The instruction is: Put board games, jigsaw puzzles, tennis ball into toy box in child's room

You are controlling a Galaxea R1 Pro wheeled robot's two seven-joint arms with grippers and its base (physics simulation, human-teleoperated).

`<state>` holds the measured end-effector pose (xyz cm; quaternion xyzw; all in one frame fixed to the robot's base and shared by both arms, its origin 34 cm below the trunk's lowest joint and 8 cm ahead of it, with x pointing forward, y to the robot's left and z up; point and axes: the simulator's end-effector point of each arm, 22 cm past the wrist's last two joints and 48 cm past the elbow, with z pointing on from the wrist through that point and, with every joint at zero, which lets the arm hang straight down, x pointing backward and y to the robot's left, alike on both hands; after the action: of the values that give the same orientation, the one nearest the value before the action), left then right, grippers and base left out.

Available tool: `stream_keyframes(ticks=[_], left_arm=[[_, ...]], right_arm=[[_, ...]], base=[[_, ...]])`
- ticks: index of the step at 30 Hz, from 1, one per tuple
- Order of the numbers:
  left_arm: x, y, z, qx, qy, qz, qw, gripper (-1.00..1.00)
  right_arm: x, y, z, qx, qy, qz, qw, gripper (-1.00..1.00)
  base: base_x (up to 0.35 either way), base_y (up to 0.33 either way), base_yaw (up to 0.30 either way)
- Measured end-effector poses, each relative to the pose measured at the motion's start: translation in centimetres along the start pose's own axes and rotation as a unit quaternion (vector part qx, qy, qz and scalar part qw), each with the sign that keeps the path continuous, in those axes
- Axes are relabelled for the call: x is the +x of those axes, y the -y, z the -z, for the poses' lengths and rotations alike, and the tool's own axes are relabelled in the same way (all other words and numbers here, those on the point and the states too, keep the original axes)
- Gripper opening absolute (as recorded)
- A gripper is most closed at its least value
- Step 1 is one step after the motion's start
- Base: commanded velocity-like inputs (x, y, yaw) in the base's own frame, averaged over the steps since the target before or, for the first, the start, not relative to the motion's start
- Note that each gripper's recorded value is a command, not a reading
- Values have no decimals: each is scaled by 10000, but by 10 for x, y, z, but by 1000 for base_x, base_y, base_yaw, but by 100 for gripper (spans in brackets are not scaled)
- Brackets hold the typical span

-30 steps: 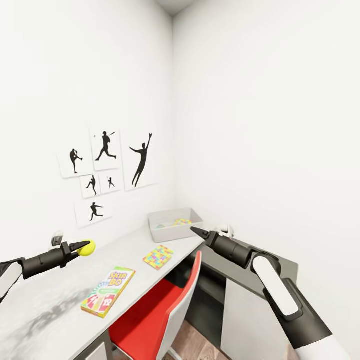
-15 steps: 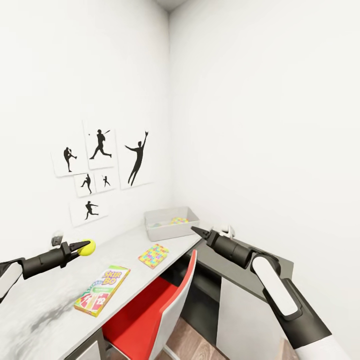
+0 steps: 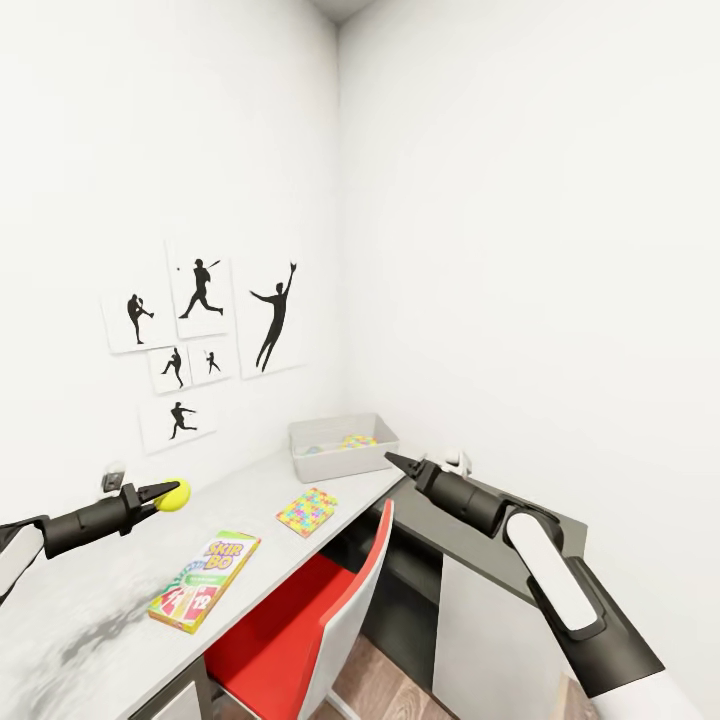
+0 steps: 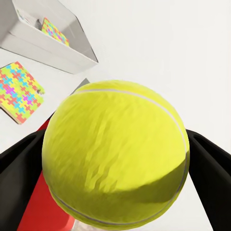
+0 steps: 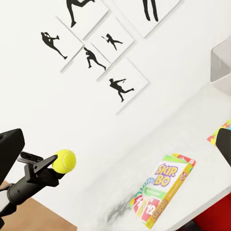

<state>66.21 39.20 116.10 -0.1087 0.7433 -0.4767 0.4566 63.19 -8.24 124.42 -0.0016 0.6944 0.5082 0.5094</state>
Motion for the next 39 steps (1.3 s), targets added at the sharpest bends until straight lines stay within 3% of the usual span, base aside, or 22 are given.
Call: stream_keyframes(ticks=[15, 26, 39], left_arm=[[0, 0, 0, -1, 1, 2, 10000, -100], [4, -8, -3, -48, -39, 47, 10000, -100], [9, -18, -7, -110, -97, 111, 9998, -100]], right_arm=[[-3, -3, 1, -28, 22, 18, 10000, 100], [-3, 7, 1, 32, 19, -56, 10000, 100], [3, 18, -2, 101, -36, -139, 9998, 100]], base=[[0, 0, 0], [0, -7, 0], [0, -157, 0]])
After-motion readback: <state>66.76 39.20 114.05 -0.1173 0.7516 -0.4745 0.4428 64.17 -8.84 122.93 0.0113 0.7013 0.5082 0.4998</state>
